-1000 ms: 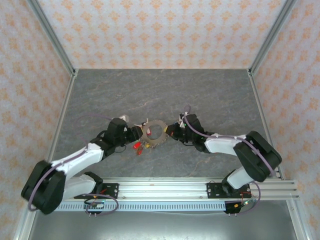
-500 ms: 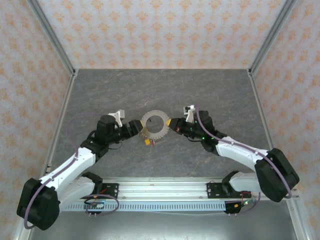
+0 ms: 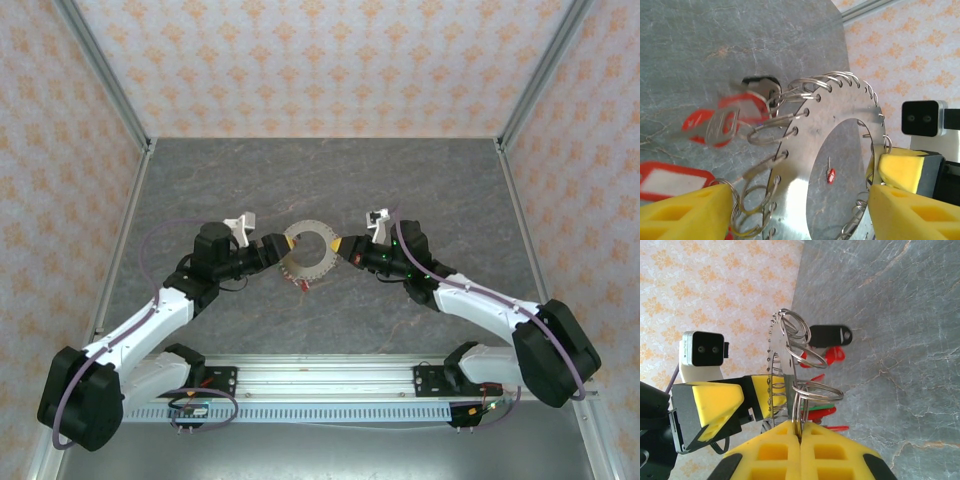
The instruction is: Put the keys on the keyring
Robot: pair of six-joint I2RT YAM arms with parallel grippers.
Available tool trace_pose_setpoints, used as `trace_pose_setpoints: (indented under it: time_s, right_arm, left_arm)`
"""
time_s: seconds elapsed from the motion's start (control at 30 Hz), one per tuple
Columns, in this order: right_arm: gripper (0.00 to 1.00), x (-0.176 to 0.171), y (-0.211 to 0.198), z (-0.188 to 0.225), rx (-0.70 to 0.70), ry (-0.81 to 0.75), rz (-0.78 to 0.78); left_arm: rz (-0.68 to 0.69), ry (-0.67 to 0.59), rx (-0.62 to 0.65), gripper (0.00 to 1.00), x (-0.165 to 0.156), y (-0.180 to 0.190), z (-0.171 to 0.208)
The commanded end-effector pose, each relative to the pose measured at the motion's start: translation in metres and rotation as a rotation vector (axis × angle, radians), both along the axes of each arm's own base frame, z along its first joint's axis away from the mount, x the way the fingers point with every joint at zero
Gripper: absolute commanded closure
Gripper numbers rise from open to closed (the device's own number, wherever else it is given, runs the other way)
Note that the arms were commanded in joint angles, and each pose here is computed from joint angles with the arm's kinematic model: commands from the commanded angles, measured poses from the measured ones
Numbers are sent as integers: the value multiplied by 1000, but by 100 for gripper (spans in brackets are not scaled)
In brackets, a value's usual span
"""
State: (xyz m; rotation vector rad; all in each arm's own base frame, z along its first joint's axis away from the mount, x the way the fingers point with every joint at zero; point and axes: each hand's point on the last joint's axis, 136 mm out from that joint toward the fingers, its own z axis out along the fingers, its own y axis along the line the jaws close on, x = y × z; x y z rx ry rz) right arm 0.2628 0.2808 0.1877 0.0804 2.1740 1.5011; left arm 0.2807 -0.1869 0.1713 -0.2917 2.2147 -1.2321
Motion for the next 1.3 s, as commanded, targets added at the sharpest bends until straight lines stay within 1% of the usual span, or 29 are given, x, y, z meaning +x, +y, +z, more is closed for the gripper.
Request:
trace_pose_setpoints:
  time_s: [0.0, 0.07, 0.13, 0.27, 0.43, 0.53, 0.7, 0.87, 0.93, 1.07, 1.13, 1.27]
  right_arm:
    - [100, 0, 4, 36, 79, -95, 17]
    - [100, 2, 3, 35, 77, -96, 6]
    - [100, 1, 5, 36, 85, -94, 13]
    - [100, 0, 9, 41, 113, -89, 33]
    - [100, 0, 12, 40, 119, -83, 50]
    - [100, -1, 14, 40, 127, -80, 63]
    - [100, 0, 18, 44, 146, -82, 80]
    - [100, 4, 16, 39, 107, -92, 64]
    - [100, 5, 14, 35, 81, -91, 50]
    - [93, 9, 8, 35, 53, -120, 15]
    - [92, 10, 5, 37, 43, -139, -4]
    - [82, 13, -3, 36, -3, -176, -43]
  left_arm:
    - [29, -22, 30, 27, 4, 6, 10]
    - [64, -6, 63, 23, 5, 13, 3]
    - [83, 3, 66, 20, 6, 15, -1]
    - [65, 9, 21, 20, 9, 8, -3]
    - [11, -49, -37, 35, 10, -3, 17]
    - [-15, -70, -59, 42, 9, -7, 25]
    - [-44, -96, -109, 57, 7, -13, 38]
    - [-42, -120, -107, 70, 5, -11, 45]
    - [-41, -135, -113, 77, 4, -10, 49]
    - [-33, -161, -110, 94, 3, -8, 54]
    - [-31, -176, -116, 99, 3, -8, 57]
    - [-28, -213, -132, 100, 3, -7, 64]
